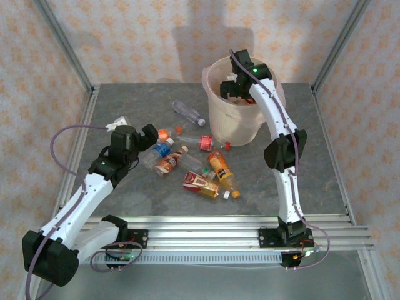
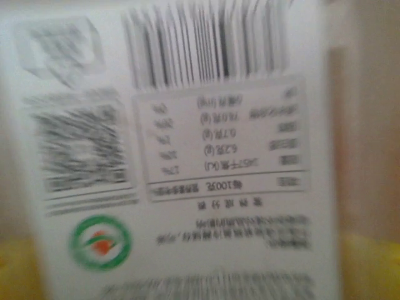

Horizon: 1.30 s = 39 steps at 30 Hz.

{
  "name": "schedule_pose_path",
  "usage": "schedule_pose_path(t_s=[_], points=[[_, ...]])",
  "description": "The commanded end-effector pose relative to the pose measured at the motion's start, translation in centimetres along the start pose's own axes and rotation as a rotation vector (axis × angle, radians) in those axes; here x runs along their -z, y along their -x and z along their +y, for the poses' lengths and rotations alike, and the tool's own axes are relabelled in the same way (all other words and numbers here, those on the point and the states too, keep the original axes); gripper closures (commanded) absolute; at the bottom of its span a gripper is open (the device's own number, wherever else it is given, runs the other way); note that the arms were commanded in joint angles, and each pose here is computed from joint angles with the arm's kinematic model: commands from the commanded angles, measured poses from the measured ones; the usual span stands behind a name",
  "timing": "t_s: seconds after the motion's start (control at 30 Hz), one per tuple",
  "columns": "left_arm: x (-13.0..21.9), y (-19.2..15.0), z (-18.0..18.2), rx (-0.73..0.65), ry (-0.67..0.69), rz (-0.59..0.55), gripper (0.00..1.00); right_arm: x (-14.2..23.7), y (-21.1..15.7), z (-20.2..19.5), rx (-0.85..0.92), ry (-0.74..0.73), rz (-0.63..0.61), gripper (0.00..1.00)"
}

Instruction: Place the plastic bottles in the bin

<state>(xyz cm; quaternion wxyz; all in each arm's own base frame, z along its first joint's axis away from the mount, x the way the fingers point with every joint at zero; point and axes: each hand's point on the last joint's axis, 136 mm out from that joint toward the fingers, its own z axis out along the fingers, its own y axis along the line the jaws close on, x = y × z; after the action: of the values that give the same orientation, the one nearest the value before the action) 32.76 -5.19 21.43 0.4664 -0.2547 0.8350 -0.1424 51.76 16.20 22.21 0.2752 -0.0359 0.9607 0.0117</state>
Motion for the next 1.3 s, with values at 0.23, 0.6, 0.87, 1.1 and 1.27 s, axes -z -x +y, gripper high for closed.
schedule_pose_path(t_s=[0.23, 0.6, 0.87, 1.1, 1.27], points=[[0.0, 0.5, 1.2, -0.059, 0.073, -0.013, 0.00, 5.8, 1.2, -1.8, -0.023, -0.055, -0.091, 0.01], [-0.9, 0.0, 1.4, -0.100, 0.092, 0.011, 0.00, 13.9, 1.7, -3.6, -0.075, -0.062, -0.222, 0.01], [-2.4, -1.3, 1.3, -0.109, 0.089, 0.061, 0.00, 19.9, -0.5, -3.6, -0.091, -0.039, -0.351, 0.01], [-2.9, -1.7, 0.8, -0.097, 0.064, 0.077, 0.00, 23.0, -5.0, -2.5, -0.069, 0.012, -0.428, 0.01], [-3.2, -1.8, 0.4, -0.086, 0.045, 0.080, 0.00, 24.0, -9.4, -1.7, -0.060, 0.074, -0.448, 0.01]])
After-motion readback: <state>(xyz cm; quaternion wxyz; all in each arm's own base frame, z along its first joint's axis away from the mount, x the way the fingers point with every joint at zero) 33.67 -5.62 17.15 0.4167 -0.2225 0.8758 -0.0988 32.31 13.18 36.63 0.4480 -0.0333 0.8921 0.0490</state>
